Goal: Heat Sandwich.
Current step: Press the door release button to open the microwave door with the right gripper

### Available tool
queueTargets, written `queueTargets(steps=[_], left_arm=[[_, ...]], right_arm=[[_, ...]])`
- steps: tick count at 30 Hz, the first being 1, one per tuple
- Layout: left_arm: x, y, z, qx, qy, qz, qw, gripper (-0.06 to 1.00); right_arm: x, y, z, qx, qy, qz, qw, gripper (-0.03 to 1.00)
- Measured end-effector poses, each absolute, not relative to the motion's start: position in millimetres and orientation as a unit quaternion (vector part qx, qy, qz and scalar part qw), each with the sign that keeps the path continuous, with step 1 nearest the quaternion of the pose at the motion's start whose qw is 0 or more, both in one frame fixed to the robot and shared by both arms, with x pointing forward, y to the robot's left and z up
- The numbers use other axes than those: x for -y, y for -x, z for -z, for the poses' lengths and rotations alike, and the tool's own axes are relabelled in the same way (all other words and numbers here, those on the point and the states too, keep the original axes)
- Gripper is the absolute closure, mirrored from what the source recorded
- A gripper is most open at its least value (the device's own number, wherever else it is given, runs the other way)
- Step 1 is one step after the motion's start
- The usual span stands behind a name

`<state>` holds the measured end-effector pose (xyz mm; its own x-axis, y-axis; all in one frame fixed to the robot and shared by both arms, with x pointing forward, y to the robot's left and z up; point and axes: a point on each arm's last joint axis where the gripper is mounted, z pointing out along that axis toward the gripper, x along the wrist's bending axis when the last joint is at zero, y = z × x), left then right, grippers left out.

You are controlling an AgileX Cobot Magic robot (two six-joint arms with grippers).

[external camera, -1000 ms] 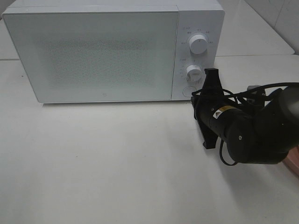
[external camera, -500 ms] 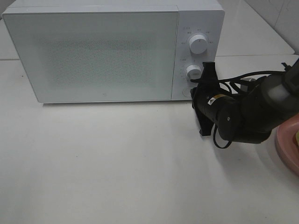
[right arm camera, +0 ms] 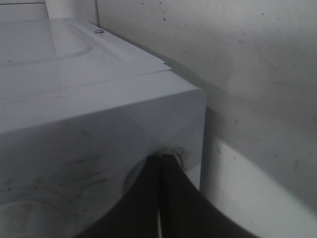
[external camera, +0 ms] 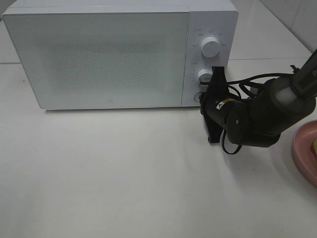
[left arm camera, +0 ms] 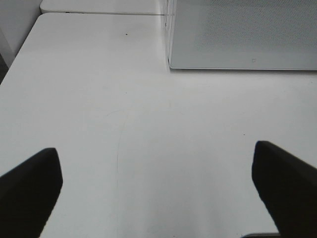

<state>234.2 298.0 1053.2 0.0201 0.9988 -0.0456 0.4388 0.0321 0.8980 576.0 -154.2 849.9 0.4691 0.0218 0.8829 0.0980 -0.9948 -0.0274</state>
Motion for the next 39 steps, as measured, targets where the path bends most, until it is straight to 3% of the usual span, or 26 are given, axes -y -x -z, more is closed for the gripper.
queueTargets(steps=[39], left_arm=[[-298.0, -234.2, -1053.2, -0.602, -0.597, -0.357, 0.392, -0.04]], right_arm=[[142.3, -592.0, -846.7, 0.01, 0.856, 0.515, 0.04, 0.96]])
